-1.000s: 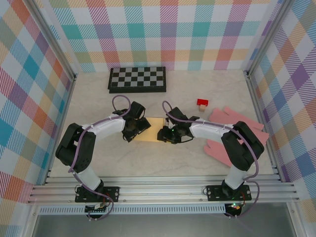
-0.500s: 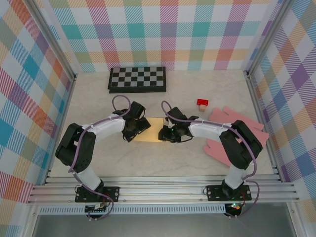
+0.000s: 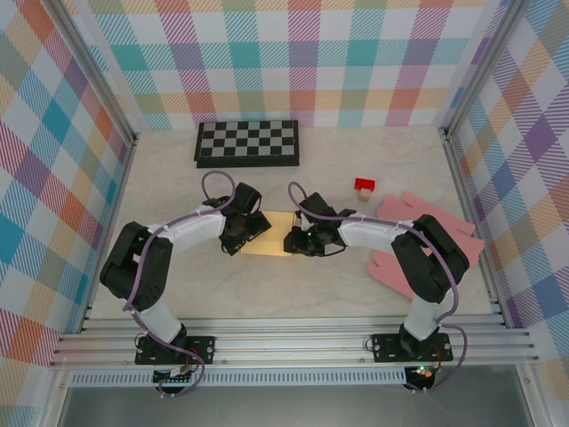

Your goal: Fold the paper box

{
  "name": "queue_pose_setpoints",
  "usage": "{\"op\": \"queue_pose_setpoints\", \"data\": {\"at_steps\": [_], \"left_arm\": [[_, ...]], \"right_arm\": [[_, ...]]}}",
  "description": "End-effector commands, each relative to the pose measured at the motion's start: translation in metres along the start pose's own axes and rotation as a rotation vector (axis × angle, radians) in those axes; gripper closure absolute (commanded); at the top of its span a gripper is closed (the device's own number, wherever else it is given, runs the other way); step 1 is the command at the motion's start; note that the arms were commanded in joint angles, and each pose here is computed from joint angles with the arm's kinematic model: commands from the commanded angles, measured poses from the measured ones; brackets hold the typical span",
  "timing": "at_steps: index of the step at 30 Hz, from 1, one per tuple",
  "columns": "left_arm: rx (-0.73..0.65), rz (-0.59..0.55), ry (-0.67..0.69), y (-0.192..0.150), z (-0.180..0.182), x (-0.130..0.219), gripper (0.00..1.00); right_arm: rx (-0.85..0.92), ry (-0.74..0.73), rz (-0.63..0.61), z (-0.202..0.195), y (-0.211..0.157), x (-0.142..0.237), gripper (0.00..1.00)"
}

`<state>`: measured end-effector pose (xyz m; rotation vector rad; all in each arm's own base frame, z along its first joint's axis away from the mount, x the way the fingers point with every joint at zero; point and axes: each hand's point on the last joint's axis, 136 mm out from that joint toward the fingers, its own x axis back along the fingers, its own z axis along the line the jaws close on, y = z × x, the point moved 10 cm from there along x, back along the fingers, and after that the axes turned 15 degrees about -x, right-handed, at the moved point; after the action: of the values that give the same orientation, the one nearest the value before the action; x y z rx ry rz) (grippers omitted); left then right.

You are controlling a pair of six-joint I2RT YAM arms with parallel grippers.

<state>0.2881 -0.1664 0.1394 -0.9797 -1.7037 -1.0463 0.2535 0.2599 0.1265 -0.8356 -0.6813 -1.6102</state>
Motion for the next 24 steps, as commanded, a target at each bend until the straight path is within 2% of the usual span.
{"op": "queue_pose_setpoints", "data": {"at_steps": [1,8,14,24], "left_arm": [[-0.012,0.039,0.085,-0.01,0.01,-0.013,0.08],[-0.013,0.042,0.093,-0.011,0.011,-0.014,0.08],[-0.014,0.041,0.093,-0.01,0.01,-0.013,0.08],[-0.018,0.046,0.097,-0.01,0.01,-0.013,0.07]], "right_arm": [[0.066,-0.005,-0.035,0.007,0.006,0.0,0.71],[0.104,-0.013,-0.033,0.0,0.005,-0.008,0.72],[0.064,0.036,0.008,0.009,0.002,-0.001,0.69],[0.133,0.084,0.006,0.022,0.006,0.003,0.67]]}}
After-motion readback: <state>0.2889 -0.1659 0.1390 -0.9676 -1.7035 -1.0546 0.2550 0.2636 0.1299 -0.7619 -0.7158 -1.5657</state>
